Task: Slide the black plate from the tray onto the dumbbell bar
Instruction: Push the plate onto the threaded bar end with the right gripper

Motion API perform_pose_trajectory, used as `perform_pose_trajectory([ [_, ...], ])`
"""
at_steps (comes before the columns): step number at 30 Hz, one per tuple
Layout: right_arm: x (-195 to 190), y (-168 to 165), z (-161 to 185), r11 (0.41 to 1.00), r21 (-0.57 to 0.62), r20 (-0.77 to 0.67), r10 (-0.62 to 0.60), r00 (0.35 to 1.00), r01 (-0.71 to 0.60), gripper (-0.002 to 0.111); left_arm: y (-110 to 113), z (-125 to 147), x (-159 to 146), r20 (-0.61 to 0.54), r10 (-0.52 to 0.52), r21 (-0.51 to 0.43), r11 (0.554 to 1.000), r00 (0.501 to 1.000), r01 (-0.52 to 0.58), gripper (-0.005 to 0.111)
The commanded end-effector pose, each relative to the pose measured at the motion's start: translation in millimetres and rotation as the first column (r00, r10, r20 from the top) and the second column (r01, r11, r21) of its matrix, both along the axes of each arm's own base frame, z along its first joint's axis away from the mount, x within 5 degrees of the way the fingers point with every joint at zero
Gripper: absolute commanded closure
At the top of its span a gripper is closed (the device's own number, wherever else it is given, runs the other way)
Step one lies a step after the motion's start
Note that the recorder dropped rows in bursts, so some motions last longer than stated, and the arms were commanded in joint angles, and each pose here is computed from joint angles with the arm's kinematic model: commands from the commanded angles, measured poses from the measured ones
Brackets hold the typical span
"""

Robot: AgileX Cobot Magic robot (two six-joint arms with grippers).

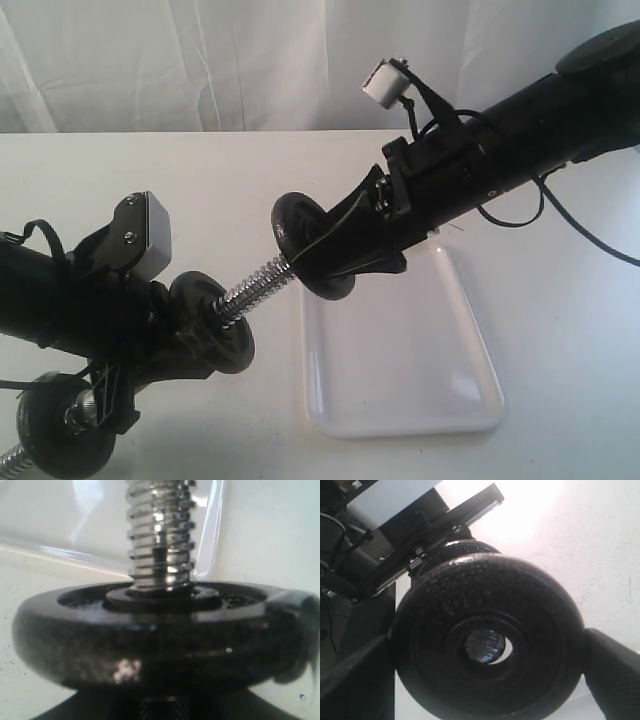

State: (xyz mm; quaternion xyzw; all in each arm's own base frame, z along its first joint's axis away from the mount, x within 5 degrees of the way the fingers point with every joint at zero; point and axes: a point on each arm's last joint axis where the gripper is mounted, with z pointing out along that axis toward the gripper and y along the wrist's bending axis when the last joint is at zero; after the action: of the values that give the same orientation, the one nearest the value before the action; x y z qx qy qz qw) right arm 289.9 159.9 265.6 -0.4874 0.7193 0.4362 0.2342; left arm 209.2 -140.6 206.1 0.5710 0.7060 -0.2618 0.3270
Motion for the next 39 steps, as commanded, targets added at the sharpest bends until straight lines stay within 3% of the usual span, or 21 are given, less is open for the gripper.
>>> perform_pose_trajectory([
  [1,6.9,5.9,0.2,0.996,0.083,-0.028,-0.029,0.999,0.032,0.108,-9.6,22.9,-5.5,-0.034,-0.027,-0.173,0.985,0.999,0.021,0.107],
  [22,12.0,9.0,-8.9,0.994,0.101,-0.056,-0.035,0.998,0.040,0.108,-10.1,23.8,-5.1,-0.023,-0.028,-0.183,0.983,0.999,0.024,0.107],
  [39,-0.5,27.8,-10.5,0.996,0.082,-0.051,0.041,0.998,-0.037,0.108,-10.7,24.9,-4.9,-0.013,-0.032,-0.196,0.980,0.999,0.029,0.107],
])
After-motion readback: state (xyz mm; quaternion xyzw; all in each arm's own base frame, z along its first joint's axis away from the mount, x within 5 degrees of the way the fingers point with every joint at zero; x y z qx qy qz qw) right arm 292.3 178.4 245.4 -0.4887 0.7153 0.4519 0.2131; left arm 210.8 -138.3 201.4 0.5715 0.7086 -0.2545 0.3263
